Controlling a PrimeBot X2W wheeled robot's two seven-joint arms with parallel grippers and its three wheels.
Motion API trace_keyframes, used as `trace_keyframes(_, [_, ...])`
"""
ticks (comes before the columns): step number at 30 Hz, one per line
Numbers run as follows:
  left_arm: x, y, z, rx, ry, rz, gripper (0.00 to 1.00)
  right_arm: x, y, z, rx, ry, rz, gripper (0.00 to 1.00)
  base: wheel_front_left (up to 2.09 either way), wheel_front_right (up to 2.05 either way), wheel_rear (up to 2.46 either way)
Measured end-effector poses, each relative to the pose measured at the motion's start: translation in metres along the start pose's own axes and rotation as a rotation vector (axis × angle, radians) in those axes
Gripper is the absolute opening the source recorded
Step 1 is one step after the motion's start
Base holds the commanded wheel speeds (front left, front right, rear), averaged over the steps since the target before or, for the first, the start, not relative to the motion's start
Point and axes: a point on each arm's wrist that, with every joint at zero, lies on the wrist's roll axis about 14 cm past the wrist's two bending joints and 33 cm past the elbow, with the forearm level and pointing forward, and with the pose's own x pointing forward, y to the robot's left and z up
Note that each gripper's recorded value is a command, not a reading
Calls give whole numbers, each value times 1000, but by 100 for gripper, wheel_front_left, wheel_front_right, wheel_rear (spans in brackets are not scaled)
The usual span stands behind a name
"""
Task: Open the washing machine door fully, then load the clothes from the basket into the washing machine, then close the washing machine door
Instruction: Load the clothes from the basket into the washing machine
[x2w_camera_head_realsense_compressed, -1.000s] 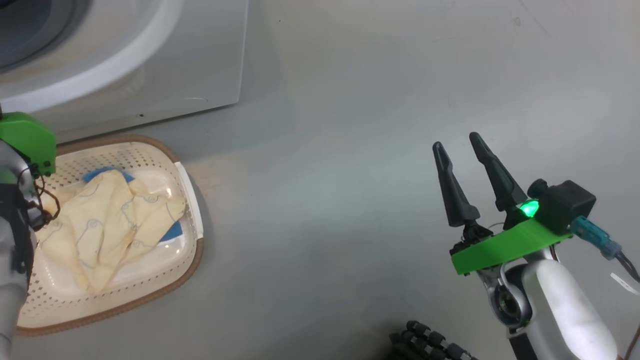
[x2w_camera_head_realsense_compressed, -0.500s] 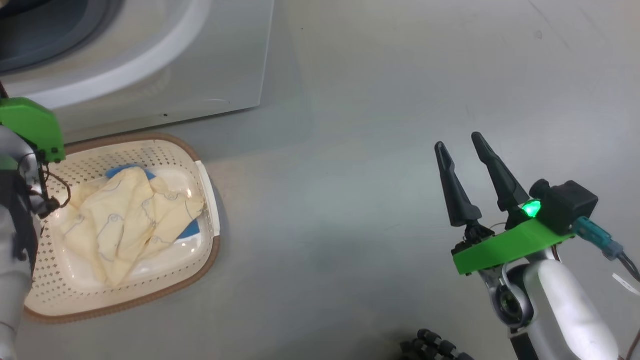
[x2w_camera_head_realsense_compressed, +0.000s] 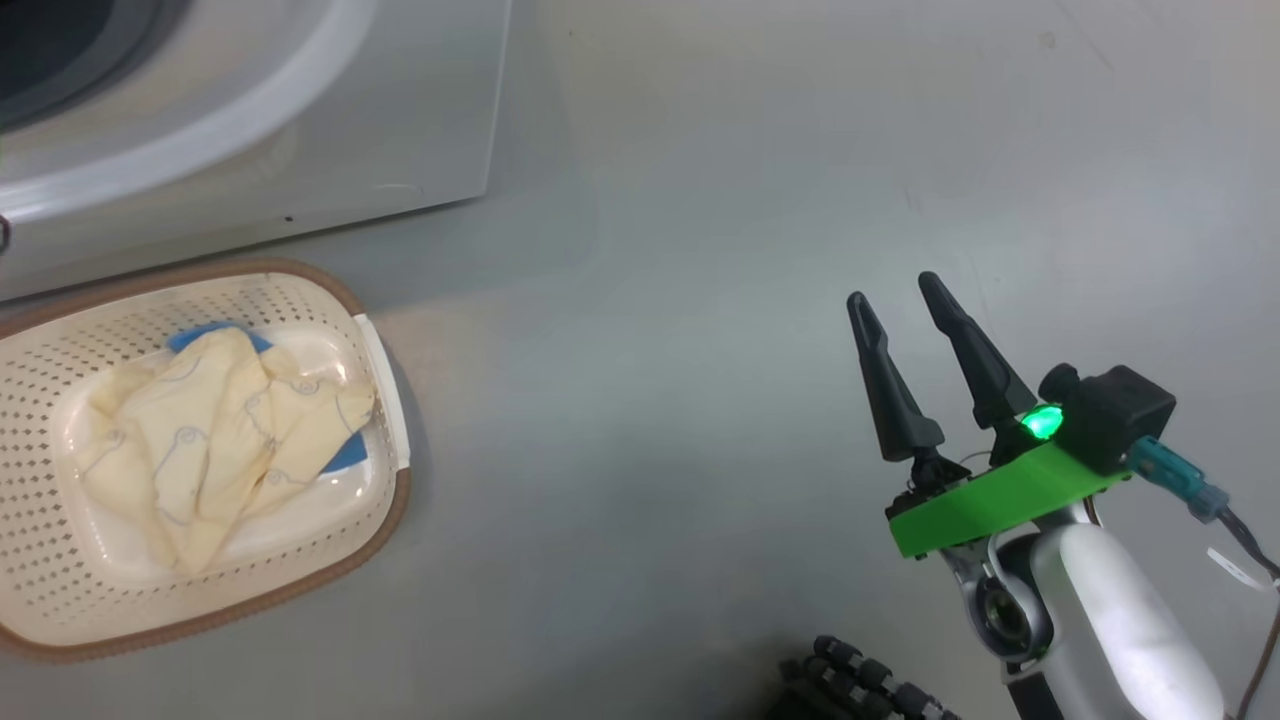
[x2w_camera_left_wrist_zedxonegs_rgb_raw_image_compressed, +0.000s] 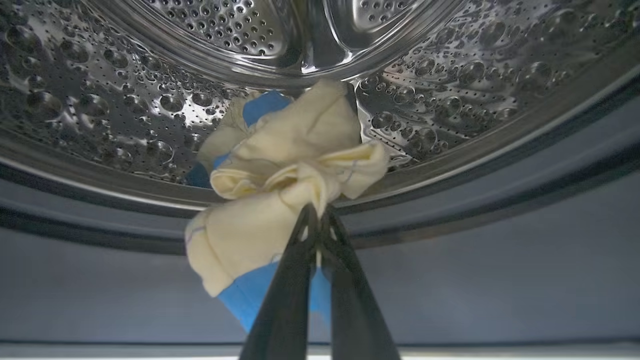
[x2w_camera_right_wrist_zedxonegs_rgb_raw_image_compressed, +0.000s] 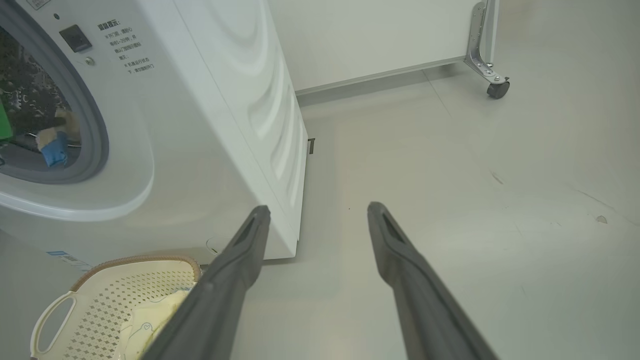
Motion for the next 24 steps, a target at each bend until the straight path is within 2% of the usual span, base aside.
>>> trace_keyframes(12, [44,10,30,0,-50,-17,0,13,-8,-12,14,31,-19,100,0,0,0])
trace_keyframes(17, [60,23,51,-19,-186,7,0,18,-11,-21,16,55,-25,100,0,0,0])
trace_keyframes(20, [68,20,57,-33,-258,-20,0,20,-13,-26,14,71,-32,100,0,0,0])
trace_keyframes(24, [78,29,63,-86,-375,4,0,24,-14,-34,13,91,-30,100,0,0,0])
